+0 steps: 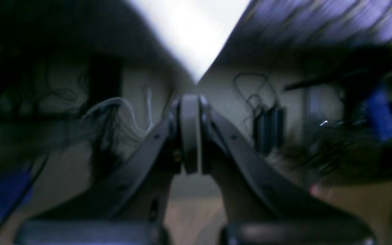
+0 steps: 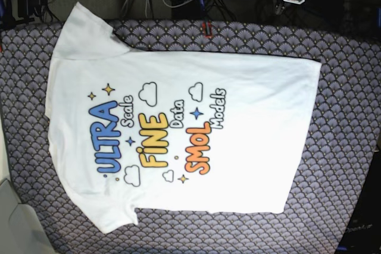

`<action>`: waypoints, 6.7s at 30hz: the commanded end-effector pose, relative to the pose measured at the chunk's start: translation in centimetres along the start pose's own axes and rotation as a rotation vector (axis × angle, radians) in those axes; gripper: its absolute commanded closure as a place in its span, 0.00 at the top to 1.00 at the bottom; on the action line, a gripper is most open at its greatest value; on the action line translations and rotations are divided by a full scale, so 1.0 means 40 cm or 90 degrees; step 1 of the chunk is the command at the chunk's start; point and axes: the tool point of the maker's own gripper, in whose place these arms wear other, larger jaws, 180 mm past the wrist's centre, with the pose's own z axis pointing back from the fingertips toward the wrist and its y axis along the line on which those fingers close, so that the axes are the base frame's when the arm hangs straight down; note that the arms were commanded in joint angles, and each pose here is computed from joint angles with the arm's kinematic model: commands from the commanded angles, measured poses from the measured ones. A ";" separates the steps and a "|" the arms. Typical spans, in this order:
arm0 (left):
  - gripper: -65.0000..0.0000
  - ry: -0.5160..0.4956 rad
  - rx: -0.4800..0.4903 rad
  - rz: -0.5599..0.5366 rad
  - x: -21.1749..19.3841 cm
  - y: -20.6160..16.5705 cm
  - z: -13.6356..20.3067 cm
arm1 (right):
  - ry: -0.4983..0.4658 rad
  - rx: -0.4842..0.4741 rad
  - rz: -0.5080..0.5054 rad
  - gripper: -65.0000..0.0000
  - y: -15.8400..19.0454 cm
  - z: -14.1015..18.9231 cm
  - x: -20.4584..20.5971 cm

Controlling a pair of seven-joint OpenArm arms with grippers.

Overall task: Fold the T-shirt properly
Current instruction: 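Move both grippers down to the shirt's shoulder corners, then pinch the shoulder corners with both grippers and lift slightly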

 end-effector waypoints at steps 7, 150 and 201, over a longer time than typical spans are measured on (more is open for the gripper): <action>0.48 -0.010 0.003 -0.003 0.051 0.004 -0.030 | -0.052 0.005 0.004 0.32 -0.016 -0.069 0.121; 0.01 0.029 0.249 0.123 0.003 0.343 -0.340 | 0.028 0.075 0.071 0.00 -0.135 -0.260 0.205; 0.01 -0.030 0.212 0.142 0.305 0.318 -0.411 | -0.062 -0.019 0.098 0.44 -0.255 -0.236 0.393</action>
